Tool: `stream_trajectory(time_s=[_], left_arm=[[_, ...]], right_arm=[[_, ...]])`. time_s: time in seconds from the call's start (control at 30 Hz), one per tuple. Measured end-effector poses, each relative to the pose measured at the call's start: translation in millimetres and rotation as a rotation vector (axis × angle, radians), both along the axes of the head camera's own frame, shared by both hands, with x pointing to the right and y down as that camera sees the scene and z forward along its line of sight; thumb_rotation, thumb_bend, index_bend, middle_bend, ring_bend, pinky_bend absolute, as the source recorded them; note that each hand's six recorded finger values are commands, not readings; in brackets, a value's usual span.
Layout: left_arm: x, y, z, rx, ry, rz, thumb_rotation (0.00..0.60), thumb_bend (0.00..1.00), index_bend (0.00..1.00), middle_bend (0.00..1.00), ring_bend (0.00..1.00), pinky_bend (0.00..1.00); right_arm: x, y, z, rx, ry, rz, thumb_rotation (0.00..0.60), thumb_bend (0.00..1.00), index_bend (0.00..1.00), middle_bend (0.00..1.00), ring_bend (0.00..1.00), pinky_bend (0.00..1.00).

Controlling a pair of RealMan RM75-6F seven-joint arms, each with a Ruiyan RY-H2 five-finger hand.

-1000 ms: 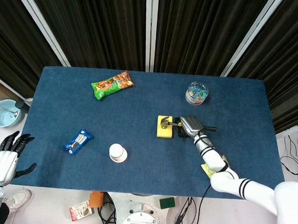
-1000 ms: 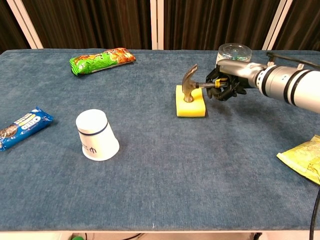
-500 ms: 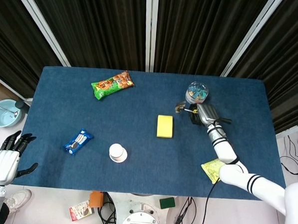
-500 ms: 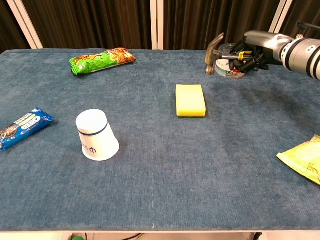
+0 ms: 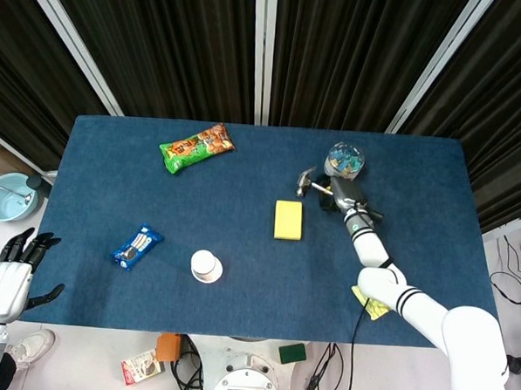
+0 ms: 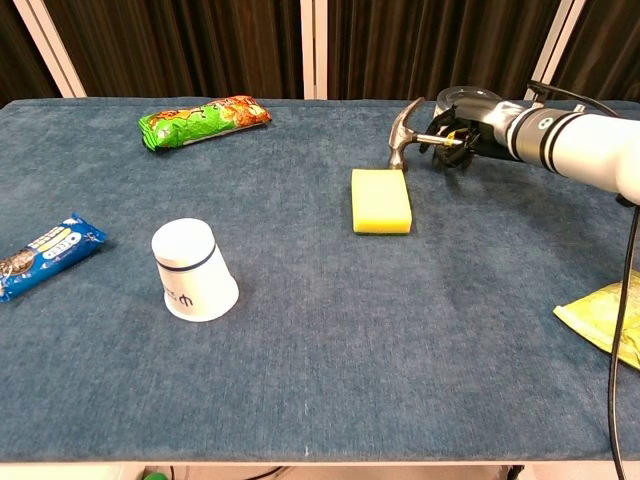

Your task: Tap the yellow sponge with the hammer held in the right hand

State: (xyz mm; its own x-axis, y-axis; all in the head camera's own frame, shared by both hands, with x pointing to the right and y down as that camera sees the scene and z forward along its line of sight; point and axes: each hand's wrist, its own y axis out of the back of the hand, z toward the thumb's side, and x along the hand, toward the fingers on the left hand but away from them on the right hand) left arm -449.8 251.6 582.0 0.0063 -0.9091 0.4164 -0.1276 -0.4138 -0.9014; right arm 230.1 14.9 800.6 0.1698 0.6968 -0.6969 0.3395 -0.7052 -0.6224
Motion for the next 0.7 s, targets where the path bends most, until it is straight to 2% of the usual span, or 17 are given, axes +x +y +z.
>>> stream_trajectory(time_s=[0.13, 0.23, 0.43, 0.53, 0.63, 0.7], left_arm=[[0.1, -0.8, -0.7, 0.005, 0.002, 0.002, 0.600, 0.15, 0.19, 0.17, 0.05, 0.11], [1.8, -2.1, -1.5, 0.010, 0.006, 0.010, 0.600, 0.14, 0.19, 0.17, 0.05, 0.11], [2.7, -3.9, -3.9, 0.019, 0.006, 0.018, 0.600, 0.14, 0.19, 0.17, 0.05, 0.11], [2.4, -5.0, -5.2, 0.025, 0.005, 0.019, 0.600, 0.15, 0.19, 0.17, 0.05, 0.11], [1.8, -6.7, -5.9, 0.031, 0.003, 0.017, 0.600, 0.15, 0.19, 0.17, 0.05, 0.11], [2.3, -8.1, -6.1, 0.036, 0.003, 0.019, 0.600, 0.15, 0.19, 0.17, 0.05, 0.11]], right_arm=[[-1.6, 0.8, -3.4, 0.005, -0.015, -0.009, 0.600, 0.24, 0.04, 0.15, 0.05, 0.19], [-1.9, 2.2, -9.4, 0.012, -0.031, -0.020, 0.600, 0.16, 0.01, 0.13, 0.03, 0.19], [-0.8, 10.6, -32.0, 0.038, -0.075, -0.056, 0.600, 0.16, 0.01, 0.13, 0.02, 0.18], [6.5, 19.2, -53.3, 0.073, -0.090, -0.089, 0.600, 0.24, 0.01, 0.16, 0.03, 0.18], [24.3, 30.7, -82.9, 0.143, -0.077, -0.119, 0.600, 0.28, 0.02, 0.17, 0.03, 0.18], [44.7, 39.2, -106.3, 0.219, -0.038, -0.128, 0.600, 0.28, 0.02, 0.16, 0.03, 0.18]])
